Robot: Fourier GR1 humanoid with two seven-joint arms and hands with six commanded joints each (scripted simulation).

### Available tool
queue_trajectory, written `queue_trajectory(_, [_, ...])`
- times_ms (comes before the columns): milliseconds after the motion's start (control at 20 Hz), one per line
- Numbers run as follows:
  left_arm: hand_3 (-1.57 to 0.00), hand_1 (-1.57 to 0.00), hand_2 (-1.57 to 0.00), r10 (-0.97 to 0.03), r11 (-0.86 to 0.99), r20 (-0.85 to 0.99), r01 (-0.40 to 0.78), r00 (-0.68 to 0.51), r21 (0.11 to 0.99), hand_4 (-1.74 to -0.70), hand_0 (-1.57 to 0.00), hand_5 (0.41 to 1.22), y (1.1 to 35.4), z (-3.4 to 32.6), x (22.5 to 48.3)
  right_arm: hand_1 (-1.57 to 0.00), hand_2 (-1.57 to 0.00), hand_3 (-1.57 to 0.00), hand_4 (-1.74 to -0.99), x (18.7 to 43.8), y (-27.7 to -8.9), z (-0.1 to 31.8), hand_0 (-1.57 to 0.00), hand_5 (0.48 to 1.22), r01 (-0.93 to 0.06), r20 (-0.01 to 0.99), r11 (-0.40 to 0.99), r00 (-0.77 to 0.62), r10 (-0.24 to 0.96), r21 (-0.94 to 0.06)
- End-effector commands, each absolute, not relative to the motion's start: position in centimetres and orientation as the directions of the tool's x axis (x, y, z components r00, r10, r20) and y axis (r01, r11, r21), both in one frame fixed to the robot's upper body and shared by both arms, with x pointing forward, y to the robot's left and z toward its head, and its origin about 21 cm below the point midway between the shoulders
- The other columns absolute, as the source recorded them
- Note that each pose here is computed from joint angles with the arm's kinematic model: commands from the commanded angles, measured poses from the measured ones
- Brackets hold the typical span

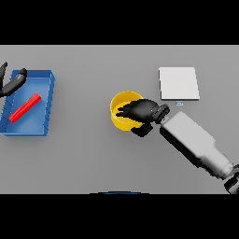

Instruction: Pick up the red beaker and tilt it to pour out 1 green nut into yellow bowl. Pick up the yellow bowl and place it on the metallic measuring scale.

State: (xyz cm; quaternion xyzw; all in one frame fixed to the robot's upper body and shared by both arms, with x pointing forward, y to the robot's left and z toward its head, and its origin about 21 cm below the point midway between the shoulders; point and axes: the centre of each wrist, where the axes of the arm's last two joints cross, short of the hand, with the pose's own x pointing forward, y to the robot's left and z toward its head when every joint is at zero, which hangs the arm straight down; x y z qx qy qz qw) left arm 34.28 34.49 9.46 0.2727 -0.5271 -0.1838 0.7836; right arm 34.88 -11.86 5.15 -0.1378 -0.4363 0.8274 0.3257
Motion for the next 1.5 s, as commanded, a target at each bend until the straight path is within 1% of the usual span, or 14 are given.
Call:
queue_trajectory(0, [0.0,0.0,0.0,-0.571,0.786,0.729,-0.006,0.377,0.619,-0.71,0.0,0.691,34.5,9.8,34.4,-0.24,-0.18,-0.17,-1.387,34.4,-11.7,4.8,-0.29,0.873,-0.417,0.054,-0.412,-0.753,0.656,-0.81])
queue_trajectory(50, [0.0,0.0,0.0,-0.571,0.787,0.73,-0.004,0.374,0.617,-0.72,0.0,0.692,34.6,9.8,34.4,-0.47,-0.31,-0.26,-1.42,34.6,-12.0,4.9,-0.54,0.943,-0.414,0.059,-0.417,-0.763,0.644,-0.809])
queue_trajectory(100, [0.0,0.0,0.0,-0.57,0.79,0.733,0.004,0.373,0.613,-0.72,0.0,0.692,34.4,9.7,34.5,-0.69,-0.48,-0.35,-1.454,34.7,-12.1,4.9,-0.75,0.999,-0.405,0.053,-0.426,-0.772,0.634,-0.809])
queue_trajectory(200, [0.0,0.0,0.0,-0.574,0.785,0.727,0.0,0.375,0.62,-0.72,0.0,0.693,34.5,10.0,34.4,-1.01,-0.87,-0.57,-1.552,34.7,-12.1,4.8,-1.05,1.079,-0.414,0.073,-0.418,-0.776,0.626,-0.809])
queue_trajectory(300, [0.0,0.0,0.0,-0.569,0.789,0.734,-0.004,0.371,0.614,-0.72,0.0,0.696,34.3,10.0,34.2,-1.21,-1.12,-0.83,-1.614,34.7,-12.3,4.7,-1.23,1.13,-0.408,0.084,-0.406,-0.782,0.617,-0.818])
queue_trajectory(450, [0.0,0.0,0.0,-0.576,0.785,0.727,0.006,0.373,0.619,-0.72,0.0,0.694,34.2,10.1,34.4,-1.39,-1.22,-1.12,-1.676,34.7,-12.1,4.9,-1.4,1.174,-0.384,0.059,-0.419,-0.791,0.609,-0.823])
queue_trajectory(550, [0.0,0.0,0.0,-0.579,0.78,0.72,0.002,0.384,0.626,-0.72,0.0,0.697,34.5,10.5,34.5,-1.45,-1.26,-1.22,-1.699,34.4,-12.9,5.0,-1.46,1.191,-0.375,0.062,-0.404,-0.793,0.607,-0.834])
queue_trajectory(600, [0.0,0.0,0.0,-0.58,0.782,0.721,0.011,0.379,0.623,-0.72,0.0,0.696,34.2,10.1,34.5,-1.48,-1.29,-1.23,-1.708,34.5,-12.3,5.0,-1.48,1.197,-0.374,0.053,-0.401,-0.783,0.62,-0.836])
queue_trajectory(850, [0.0,0.0,0.0,-0.579,0.782,0.721,0.008,0.38,0.624,-0.72,0.0,0.696,34.8,10.1,34.1,-1.54,-1.33,-1.34,-1.73,34.7,-13.0,6.5,-1.54,1.213,-0.395,0.089,-0.36,-0.768,0.634,-0.845])
queue_trajectory(900, [0.0,0.0,0.0,-0.574,0.786,0.722,0.012,0.386,0.618,-0.72,0.0,0.696,34.5,10.2,34.4,-1.55,-1.34,-1.33,-1.732,35.0,-13.5,7.2,-1.55,1.215,-0.397,0.096,-0.347,-0.764,0.638,-0.85])
queue_trajectory(1000, [0.0,0.0,0.0,-0.571,0.787,0.725,0.005,0.385,0.616,-0.72,0.0,0.693,34.4,10.2,34.5,-1.56,-1.39,-1.28,-1.735,35.0,-13.3,8.4,-1.56,1.217,-0.398,0.095,-0.328,-0.747,0.658,-0.857])
queue_trajectory(1100, [0.0,0.0,0.0,-0.58,0.78,0.716,0.013,0.39,0.625,-0.72,0.0,0.692,34.4,9.6,34.6,-1.56,-1.43,-1.23,-1.737,34.8,-14.1,10.2,-1.56,1.218,-0.382,0.089,-0.318,-0.749,0.657,-0.868])
queue_trajectory(1250, [0.0,0.0,0.0,-0.593,0.773,0.713,0.018,0.374,0.634,-0.71,0.0,0.686,34.3,10.0,34.5,-1.57,-1.46,-1.18,-1.739,34.8,-16.0,11.2,-1.57,1.22,-0.348,0.045,-0.289,-0.705,0.707,-0.892])
queue_trajectory(1450, [0.0,0.0,0.0,-0.586,0.777,0.719,0.009,0.375,0.629,-0.72,0.0,0.688,34.5,10.3,34.1,-1.57,-1.52,-1.16,-1.74,34.6,-16.6,12.3,-1.56,1.22,-0.329,0.036,-0.273,-0.694,0.719,-0.904])
